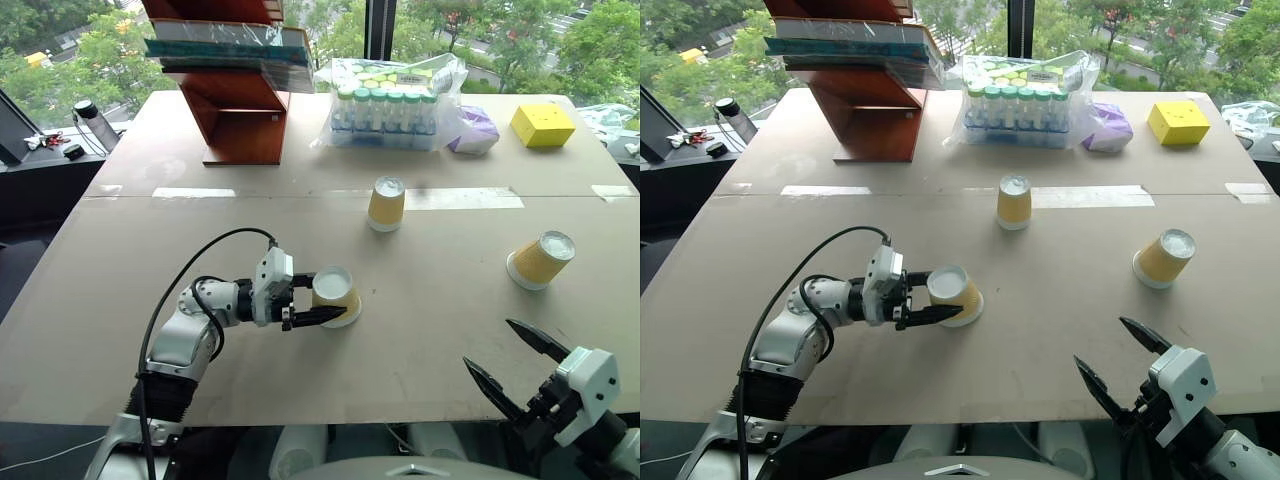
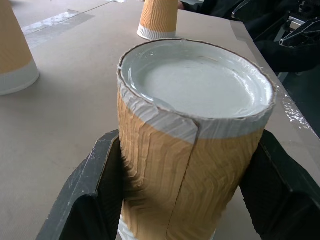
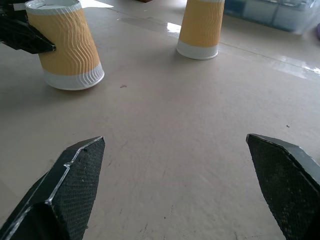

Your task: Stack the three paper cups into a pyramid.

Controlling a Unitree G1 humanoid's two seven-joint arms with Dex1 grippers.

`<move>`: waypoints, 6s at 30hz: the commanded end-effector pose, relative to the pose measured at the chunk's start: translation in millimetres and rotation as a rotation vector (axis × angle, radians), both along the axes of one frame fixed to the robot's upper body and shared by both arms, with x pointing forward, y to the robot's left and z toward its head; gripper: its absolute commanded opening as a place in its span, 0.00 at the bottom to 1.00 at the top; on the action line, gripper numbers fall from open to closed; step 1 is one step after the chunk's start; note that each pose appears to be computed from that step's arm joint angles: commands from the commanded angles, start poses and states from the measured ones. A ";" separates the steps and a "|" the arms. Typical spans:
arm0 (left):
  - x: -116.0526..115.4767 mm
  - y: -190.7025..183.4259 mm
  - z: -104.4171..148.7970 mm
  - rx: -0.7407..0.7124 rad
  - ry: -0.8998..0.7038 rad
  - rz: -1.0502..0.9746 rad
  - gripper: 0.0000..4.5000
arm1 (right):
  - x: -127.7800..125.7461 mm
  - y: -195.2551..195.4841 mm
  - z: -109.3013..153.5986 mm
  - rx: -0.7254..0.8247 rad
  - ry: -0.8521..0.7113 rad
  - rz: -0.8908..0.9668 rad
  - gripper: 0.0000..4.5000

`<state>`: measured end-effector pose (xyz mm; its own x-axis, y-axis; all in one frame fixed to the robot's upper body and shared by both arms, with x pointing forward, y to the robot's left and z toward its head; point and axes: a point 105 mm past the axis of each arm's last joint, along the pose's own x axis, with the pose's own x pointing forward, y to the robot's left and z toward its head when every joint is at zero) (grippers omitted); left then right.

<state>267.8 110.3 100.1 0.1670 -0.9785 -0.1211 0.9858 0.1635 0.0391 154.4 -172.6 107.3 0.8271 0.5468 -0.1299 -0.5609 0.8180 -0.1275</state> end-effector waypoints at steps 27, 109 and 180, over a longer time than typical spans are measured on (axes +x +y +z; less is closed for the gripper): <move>18.1 -68.1 0.9 -0.038 -0.058 -0.032 0.99 | 6.1 -5.1 19.2 -0.025 -0.076 -0.107 1.00; -29.7 46.8 56.2 -0.176 -0.019 0.024 1.00 | 75.5 46.5 3.0 -0.042 0.055 0.202 0.42; 158.6 -86.0 54.2 0.018 -0.063 0.354 0.64 | -3.2 -11.6 79.1 -0.051 -0.196 -0.019 1.00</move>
<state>422.8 25.8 139.5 0.4952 -0.8548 -0.1552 0.8686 0.4907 0.0686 154.4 -189.5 176.7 0.8554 0.5174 -0.0235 -0.5085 0.8304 -0.2276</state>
